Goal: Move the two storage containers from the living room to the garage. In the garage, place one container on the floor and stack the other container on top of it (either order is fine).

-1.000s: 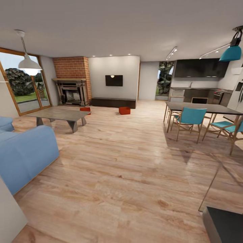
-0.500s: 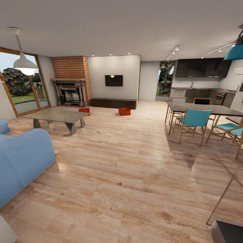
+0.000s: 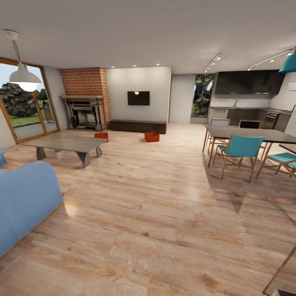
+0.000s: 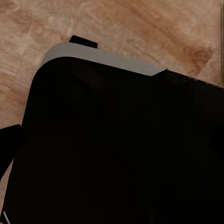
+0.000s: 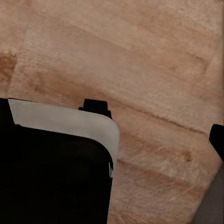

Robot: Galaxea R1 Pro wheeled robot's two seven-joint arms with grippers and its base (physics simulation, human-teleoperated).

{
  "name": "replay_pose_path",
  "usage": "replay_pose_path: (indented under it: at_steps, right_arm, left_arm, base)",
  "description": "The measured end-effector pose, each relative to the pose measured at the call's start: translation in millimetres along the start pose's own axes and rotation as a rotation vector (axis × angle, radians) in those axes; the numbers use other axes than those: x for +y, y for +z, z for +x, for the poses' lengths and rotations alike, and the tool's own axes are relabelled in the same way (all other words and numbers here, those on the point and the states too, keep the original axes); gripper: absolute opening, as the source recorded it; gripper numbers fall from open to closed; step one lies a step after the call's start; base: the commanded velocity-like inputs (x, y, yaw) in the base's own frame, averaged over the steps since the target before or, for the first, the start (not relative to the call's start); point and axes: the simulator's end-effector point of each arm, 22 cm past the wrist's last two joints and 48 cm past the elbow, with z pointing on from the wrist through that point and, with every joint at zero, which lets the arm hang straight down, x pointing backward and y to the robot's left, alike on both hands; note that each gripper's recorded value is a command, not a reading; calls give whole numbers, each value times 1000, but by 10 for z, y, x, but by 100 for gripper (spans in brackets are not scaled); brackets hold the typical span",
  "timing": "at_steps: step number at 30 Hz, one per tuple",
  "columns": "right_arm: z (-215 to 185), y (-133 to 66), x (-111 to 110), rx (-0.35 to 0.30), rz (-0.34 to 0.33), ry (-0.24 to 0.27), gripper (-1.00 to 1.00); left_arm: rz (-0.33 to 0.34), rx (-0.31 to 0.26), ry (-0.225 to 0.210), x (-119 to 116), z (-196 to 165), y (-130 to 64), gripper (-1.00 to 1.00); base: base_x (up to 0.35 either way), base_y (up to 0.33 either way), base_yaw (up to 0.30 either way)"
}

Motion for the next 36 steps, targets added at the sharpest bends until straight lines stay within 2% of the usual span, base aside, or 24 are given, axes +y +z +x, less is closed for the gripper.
replay_pose_path:
  at_steps: [36]
  right_arm:
    - [3,0,-1,1,0,0,100]
  left_arm:
    - [0,3,0,0,6,0,100]
  base:
    - [326,0,0]
